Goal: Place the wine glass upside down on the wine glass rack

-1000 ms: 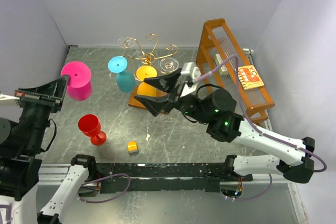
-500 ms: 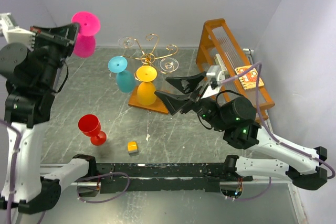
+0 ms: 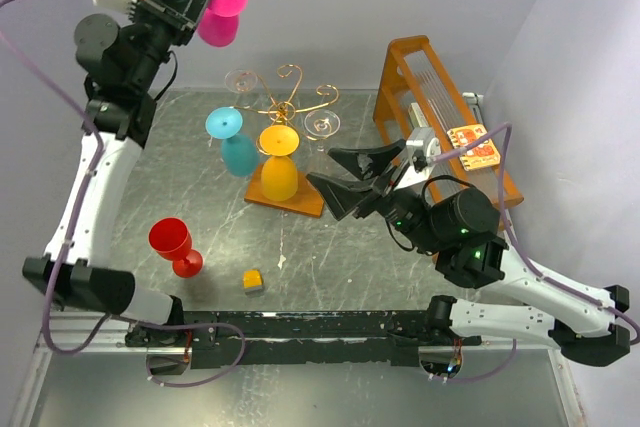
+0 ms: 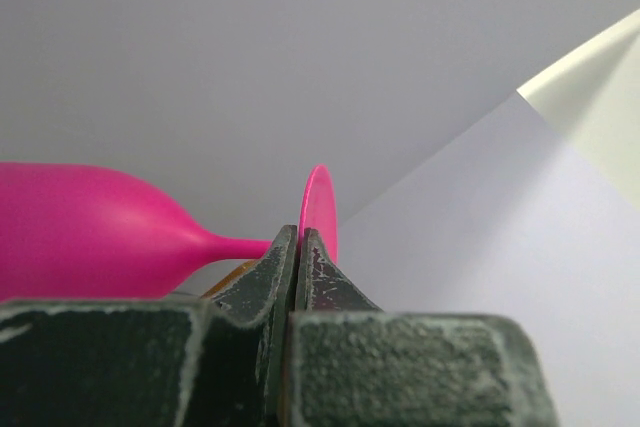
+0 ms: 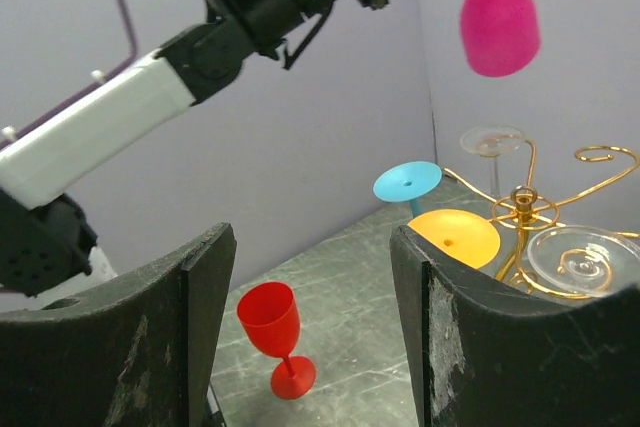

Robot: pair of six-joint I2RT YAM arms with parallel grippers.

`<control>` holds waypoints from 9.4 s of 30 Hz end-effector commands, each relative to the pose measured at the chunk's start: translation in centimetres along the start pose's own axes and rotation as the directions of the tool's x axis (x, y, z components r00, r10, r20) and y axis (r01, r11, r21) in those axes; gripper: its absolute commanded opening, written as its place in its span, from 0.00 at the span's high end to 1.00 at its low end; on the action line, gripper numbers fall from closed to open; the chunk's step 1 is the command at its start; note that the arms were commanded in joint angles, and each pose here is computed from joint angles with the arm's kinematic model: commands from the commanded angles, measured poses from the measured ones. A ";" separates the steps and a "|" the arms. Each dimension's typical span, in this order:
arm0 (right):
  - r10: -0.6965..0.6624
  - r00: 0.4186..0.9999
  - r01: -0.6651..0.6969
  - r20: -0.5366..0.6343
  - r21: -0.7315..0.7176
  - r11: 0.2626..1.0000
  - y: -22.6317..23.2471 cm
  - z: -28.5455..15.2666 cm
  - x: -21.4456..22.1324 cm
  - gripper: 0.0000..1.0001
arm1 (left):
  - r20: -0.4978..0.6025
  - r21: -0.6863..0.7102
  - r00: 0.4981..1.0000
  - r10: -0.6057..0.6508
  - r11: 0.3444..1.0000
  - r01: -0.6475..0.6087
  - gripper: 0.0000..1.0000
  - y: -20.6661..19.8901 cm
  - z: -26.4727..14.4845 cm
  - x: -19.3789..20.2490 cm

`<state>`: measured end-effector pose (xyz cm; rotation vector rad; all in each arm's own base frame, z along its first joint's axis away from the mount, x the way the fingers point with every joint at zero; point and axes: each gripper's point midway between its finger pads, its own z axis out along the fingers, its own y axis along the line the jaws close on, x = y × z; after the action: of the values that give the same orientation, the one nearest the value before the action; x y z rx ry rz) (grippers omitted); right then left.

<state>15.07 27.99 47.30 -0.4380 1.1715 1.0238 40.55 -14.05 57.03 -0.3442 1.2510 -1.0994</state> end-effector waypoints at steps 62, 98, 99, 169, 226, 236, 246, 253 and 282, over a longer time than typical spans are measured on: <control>0.062 0.998 -0.061 0.022 -0.064 0.996 0.9 -1.9 -0.1 0.37 | -0.208 -0.249 0.902 -0.379 0.912 0.326 0.93 9.8 4.3 12.8; 0.078 0.997 -0.076 0.018 -0.067 0.995 1.0 -1.7 0.3 0.37 | -0.292 -0.240 0.890 -0.352 0.927 0.288 0.93 9.2 2.0 14.3; 0.078 0.997 -0.077 0.017 -0.068 0.995 1.0 -1.7 0.4 0.37 | -0.296 -0.238 0.887 -0.354 0.927 0.290 0.93 9.1 1.9 14.5; 0.075 0.997 -0.074 0.023 -0.051 0.996 0.5 -2.3 0.3 0.37 | -0.206 -0.395 0.959 -0.194 0.913 0.100 0.80 10.6 3.5 15.4; 0.035 0.994 -0.032 -0.103 0.032 0.999 -0.8 0.1 5.9 0.38 | -0.531 -0.546 0.838 0.130 0.704 -0.455 0.13 13.3 -29.4 11.2; 0.042 0.996 -0.040 -0.084 0.029 0.999 -1.0 0.1 7.2 0.37 | -0.540 -0.716 0.842 0.008 0.520 -0.465 0.19 18.1 -36.0 12.7; 0.042 0.995 -0.037 -0.088 0.063 0.997 -1.7 -0.1 7.6 0.37 | -0.585 -0.747 0.809 -0.056 0.428 -0.510 0.47 22.5 -36.2 16.0; 0.030 0.995 -0.023 -0.092 0.072 0.997 -1.9 -0.4 7.5 0.37 | -0.604 -0.735 0.794 -0.073 0.436 -0.519 0.55 23.8 -35.3 17.5; 0.138 0.983 -0.115 -0.119 0.180 0.977 -3.1 -1.4 7.1 0.38 | -0.614 -0.612 0.789 -0.026 0.647 -0.455 0.93 18.6 -32.6 16.8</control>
<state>16.71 29.01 39.12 -0.3774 1.3636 0.9905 19.30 -6.21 18.95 -0.5276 2.3262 -0.2473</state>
